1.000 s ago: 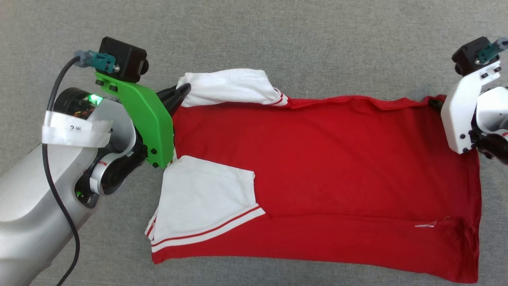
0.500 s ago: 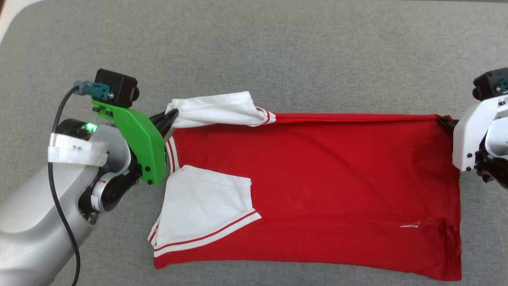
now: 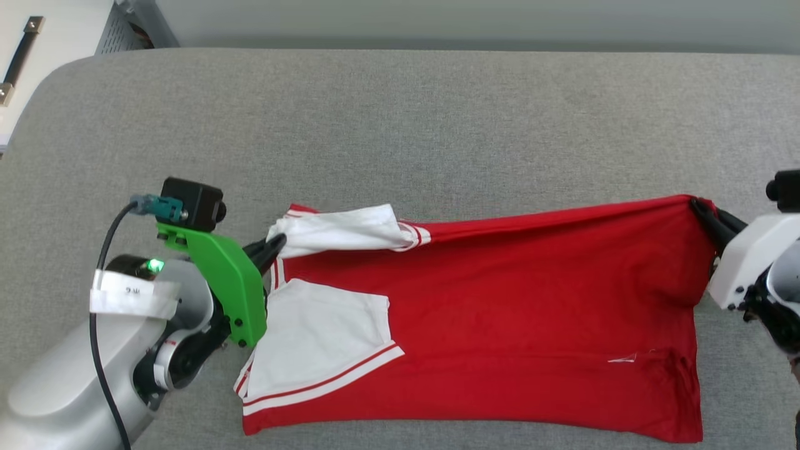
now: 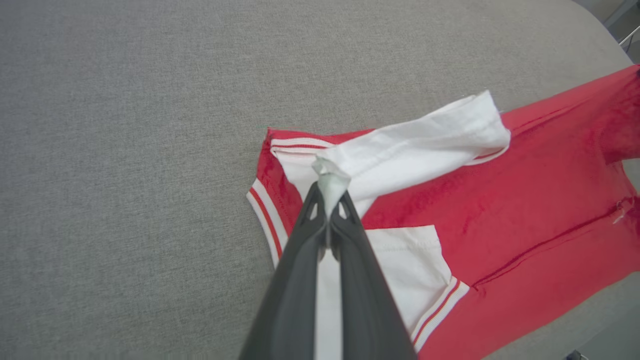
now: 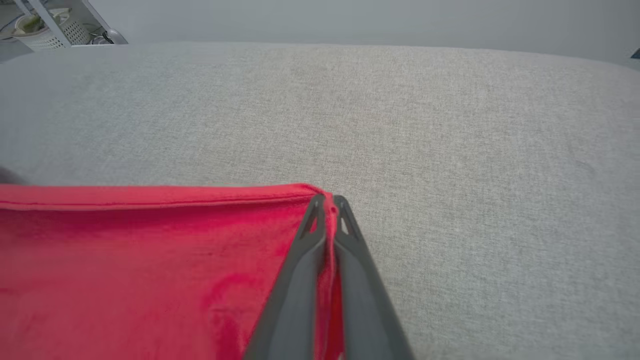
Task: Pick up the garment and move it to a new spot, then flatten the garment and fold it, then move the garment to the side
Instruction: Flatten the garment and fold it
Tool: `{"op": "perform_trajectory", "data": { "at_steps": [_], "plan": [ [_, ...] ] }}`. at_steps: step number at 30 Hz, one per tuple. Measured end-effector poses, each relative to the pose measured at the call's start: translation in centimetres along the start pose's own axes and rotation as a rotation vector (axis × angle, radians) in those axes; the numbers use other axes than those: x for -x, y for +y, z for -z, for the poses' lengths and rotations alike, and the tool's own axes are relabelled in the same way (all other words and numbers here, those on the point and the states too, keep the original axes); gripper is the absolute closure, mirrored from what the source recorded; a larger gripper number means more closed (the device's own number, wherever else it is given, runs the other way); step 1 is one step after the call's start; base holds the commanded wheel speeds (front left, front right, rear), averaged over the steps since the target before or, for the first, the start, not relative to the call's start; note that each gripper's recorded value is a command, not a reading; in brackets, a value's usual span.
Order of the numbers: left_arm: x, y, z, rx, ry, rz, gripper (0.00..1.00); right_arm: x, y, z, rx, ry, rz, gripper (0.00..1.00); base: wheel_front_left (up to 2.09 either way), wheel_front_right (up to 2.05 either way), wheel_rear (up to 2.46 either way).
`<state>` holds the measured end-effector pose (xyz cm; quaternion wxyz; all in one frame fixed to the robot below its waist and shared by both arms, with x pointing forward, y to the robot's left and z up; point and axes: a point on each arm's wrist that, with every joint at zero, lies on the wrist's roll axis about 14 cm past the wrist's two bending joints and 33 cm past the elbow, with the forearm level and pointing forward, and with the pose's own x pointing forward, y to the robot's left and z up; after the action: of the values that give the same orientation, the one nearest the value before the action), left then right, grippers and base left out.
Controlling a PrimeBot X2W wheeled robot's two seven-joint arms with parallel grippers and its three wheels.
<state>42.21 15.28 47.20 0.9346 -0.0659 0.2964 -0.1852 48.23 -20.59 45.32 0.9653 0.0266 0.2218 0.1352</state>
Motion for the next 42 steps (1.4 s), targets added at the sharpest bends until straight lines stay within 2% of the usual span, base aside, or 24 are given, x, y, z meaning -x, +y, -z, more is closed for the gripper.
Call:
{"op": "perform_trajectory", "data": {
  "at_steps": [15, 30, 39, 40, 41, 42],
  "plan": [
    [3.2, 0.0, 5.9, 0.094, 0.077, -0.048, 1.00, 4.1, 2.7, 2.2, -0.010, -0.104, -0.060, 1.00, 0.00, 0.00, 0.00],
    [3.8, 0.8, 10.9, 0.092, 0.205, -0.078, 1.00, 7.6, 4.7, 8.4, 0.096, 0.140, -0.163, 1.00, 0.00, 0.00, 0.00],
    [3.1, 0.5, 13.0, 0.081, 0.261, -0.065, 1.00, 7.9, 4.4, 9.9, 0.126, 0.219, -0.178, 1.00, 0.00, 0.00, 0.00],
    [3.0, 0.5, 13.2, 0.083, 0.266, -0.064, 0.93, 7.9, 4.5, 10.2, 0.127, 0.232, -0.180, 1.00, 0.00, 0.00, 0.00],
    [3.0, 0.5, 13.4, 0.082, 0.272, -0.067, 0.52, 8.0, 4.6, 10.4, 0.127, 0.241, -0.184, 0.81, 0.00, 0.00, 0.00],
    [3.0, 0.7, 13.6, 0.077, 0.278, -0.072, 0.00, 7.9, 4.7, 10.6, 0.127, 0.245, -0.188, 0.29, 0.00, 0.00, 0.00]
  ]
}}
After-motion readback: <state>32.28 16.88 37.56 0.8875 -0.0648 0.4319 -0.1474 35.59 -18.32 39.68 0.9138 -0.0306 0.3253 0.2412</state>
